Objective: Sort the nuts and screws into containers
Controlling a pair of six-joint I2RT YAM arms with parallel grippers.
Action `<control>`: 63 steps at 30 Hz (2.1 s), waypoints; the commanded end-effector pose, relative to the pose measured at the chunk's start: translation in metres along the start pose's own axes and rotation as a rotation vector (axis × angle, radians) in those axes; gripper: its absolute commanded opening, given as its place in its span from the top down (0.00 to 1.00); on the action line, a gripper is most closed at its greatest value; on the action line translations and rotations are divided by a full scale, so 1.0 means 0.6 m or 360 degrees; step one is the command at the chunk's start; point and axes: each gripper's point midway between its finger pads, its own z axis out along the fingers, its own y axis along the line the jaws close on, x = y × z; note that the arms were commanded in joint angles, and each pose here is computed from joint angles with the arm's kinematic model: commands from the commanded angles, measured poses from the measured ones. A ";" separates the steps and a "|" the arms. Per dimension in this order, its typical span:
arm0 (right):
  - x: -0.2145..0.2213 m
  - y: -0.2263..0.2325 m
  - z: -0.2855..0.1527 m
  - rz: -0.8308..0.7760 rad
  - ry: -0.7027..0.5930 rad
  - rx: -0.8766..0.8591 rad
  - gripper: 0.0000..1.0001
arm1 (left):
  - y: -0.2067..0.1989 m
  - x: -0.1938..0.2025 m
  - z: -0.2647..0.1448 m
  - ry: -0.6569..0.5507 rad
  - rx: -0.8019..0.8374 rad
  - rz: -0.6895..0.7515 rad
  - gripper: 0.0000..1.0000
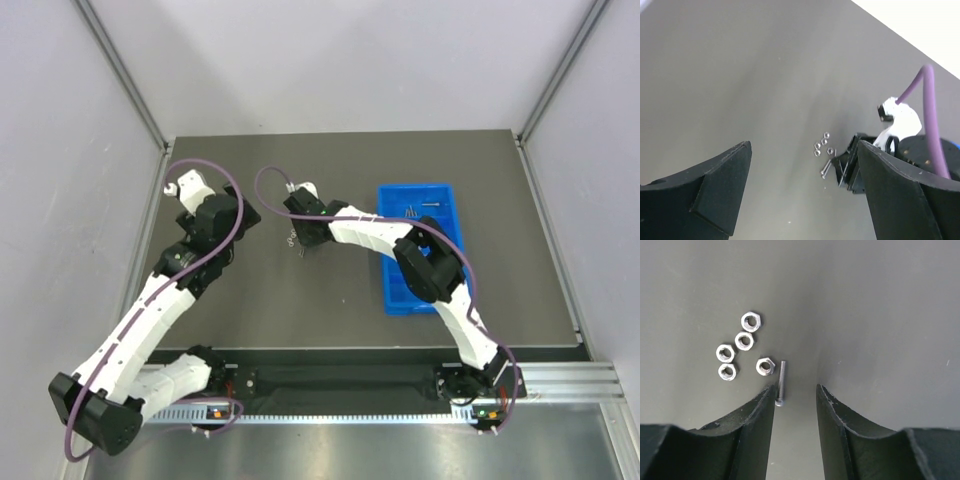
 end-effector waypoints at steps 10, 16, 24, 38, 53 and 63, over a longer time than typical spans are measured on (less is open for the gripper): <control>0.009 0.000 0.017 -0.0103 0.0003 0.0107 0.79 | 0.025 -0.104 0.038 -0.0146 -0.0166 -0.0172 0.07; 0.035 -0.002 0.009 -0.0092 0.0056 0.0081 1.00 | 0.054 -0.114 0.102 -0.0041 -0.0208 -0.0379 0.06; 0.007 -0.016 -0.049 0.0037 -0.0010 -0.0045 1.00 | 0.058 -0.086 0.183 0.0050 -0.0283 -0.0264 0.05; -0.138 -0.227 -0.262 0.0449 -0.0446 0.0082 1.00 | 0.019 -0.028 0.200 0.0176 0.0120 -0.0135 0.07; -0.001 -0.453 -0.255 0.0811 -0.0355 0.0525 1.00 | -0.007 -0.016 0.194 0.0340 0.0344 -0.0201 0.08; 0.031 -0.457 -0.234 0.0862 -0.0270 0.0574 1.00 | 0.019 -0.018 0.206 0.0345 0.0310 -0.0272 0.08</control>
